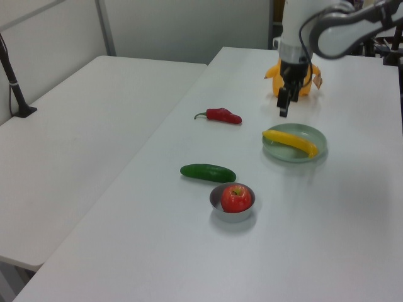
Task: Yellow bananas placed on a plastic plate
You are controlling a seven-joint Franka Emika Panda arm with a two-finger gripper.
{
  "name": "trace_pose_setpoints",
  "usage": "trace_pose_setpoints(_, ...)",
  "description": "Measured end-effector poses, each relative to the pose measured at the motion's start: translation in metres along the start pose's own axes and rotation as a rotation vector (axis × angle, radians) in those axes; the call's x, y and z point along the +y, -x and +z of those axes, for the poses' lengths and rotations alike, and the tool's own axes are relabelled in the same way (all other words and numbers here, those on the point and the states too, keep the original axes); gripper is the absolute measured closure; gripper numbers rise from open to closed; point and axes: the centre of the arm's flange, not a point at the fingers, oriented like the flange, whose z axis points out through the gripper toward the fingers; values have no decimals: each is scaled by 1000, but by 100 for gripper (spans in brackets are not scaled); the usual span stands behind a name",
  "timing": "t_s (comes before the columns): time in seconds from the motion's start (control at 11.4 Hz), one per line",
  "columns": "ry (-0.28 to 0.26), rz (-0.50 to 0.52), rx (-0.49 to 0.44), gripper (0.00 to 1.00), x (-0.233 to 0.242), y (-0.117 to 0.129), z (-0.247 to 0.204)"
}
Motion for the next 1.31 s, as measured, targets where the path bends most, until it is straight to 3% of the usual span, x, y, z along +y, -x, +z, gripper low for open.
trace_pose_setpoints(0.52, -17, 46, 97, 0, 4, -2, -98)
trace_pose_setpoints(0.7, -12, 51, 73, 0, 8, 5, -120)
trace_pose_setpoints(0.87, -19, 55, 63, 0, 8, 7, -132)
trace_pose_setpoints(1.14, -98, 100, 52, 0, 14, 6, -134)
trace_pose_setpoints(1.31, -105, 109, 53, 0, 18, 5, -135)
